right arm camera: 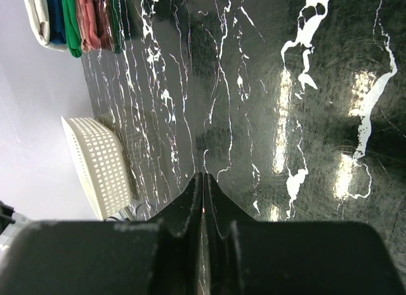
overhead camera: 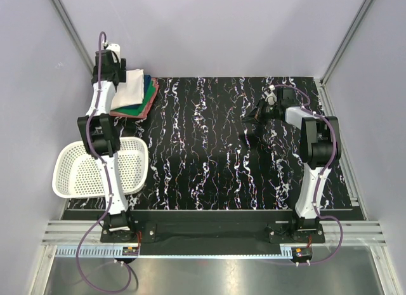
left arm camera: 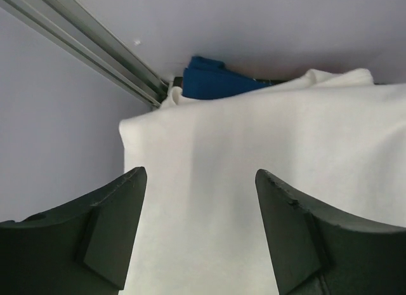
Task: Fold and stack the t-shirts
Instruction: Neatly place the folded tshirt to the corner
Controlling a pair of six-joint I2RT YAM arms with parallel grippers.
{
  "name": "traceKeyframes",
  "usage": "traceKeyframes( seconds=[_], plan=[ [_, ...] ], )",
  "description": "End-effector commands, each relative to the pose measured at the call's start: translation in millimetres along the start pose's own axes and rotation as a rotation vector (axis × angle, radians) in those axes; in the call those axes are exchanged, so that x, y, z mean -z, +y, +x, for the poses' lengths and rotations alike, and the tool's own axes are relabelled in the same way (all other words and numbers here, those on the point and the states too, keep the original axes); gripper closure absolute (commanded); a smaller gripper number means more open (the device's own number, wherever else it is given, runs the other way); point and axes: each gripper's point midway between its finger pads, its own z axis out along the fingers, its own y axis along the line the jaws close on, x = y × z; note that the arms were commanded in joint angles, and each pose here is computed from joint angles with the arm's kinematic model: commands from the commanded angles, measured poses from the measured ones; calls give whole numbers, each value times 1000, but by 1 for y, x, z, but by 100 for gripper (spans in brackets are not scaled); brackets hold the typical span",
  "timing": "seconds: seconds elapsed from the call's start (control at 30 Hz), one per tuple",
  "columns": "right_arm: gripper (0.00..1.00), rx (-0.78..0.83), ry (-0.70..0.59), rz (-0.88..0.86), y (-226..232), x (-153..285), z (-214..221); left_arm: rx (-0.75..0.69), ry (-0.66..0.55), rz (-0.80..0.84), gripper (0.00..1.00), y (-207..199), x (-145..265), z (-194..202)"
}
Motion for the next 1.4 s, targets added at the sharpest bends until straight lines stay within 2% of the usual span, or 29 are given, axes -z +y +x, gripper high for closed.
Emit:
traceKeyframes(
  seconds=[0.0, 0.1, 0.13, 0.2, 0.23, 0.27, 0.3, 0.33, 0.37, 0.4, 0.43, 0.6, 0.7, 0.73, 0.8, 0.9, 0.93, 1.03, 1.1, 1.37],
  plan=[
    [91, 80, -41, -15, 23, 7, -12, 86, -213, 60, 25, 6, 64, -94],
    [89, 95, -58, -18, 32, 14, -14, 135, -199, 171, 25, -19, 101, -107],
    [87, 108, -71, -22, 36, 17, -16, 140, -161, 242, 26, -41, 113, -101],
    [80, 131, -109, -25, 52, 27, -25, 152, -188, 345, 27, -62, 151, -120],
    [78, 116, -106, -7, 55, 31, -25, 159, -157, 413, 27, -86, 163, -112],
    [77, 121, -111, -8, 62, 36, -27, 174, -199, 486, 27, -96, 195, -129],
    [73, 149, -133, -25, 81, 48, -32, 181, -202, 548, 26, -109, 211, -129],
    [58, 143, -138, -10, 86, 55, -31, 215, -166, 616, 20, -134, 223, -116],
    [39, 151, -155, -7, 93, 63, -32, 225, -205, 651, 19, -139, 254, -125],
    [21, 178, -186, -17, 111, 79, -31, 220, -216, 712, 5, -153, 272, -124],
    [1, 179, -204, -4, 115, 87, -29, 227, -239, 764, 1, -172, 292, -128],
    [0, 243, -258, -31, 151, 136, 0, 231, -152, 1026, 1, -228, 372, -79],
    [0, 247, -259, -1, 153, 157, 24, 226, -107, 1217, 1, -256, 423, -60],
    [0, 245, -259, 5, 153, 162, 31, 220, -60, 1223, 1, -257, 430, -49],
    [0, 275, -270, -18, 161, 175, 46, 216, -59, 1224, 1, -253, 447, -38],
    [0, 309, -293, -55, 171, 191, 66, 236, -104, 1222, 1, -236, 474, -32],
    [0, 322, -323, -72, 175, 195, 67, 238, -84, 1226, 1, -239, 473, -12],
    [0, 336, -377, -103, 183, 209, 79, 250, -133, 1179, 1, -225, 483, 5],
    [0, 349, -406, -108, 187, 219, 85, 239, -181, 1153, 1, -216, 488, 7],
    [0, 383, -470, -115, 195, 237, 94, 228, -200, 1162, 1, -211, 498, 6]
  ],
)
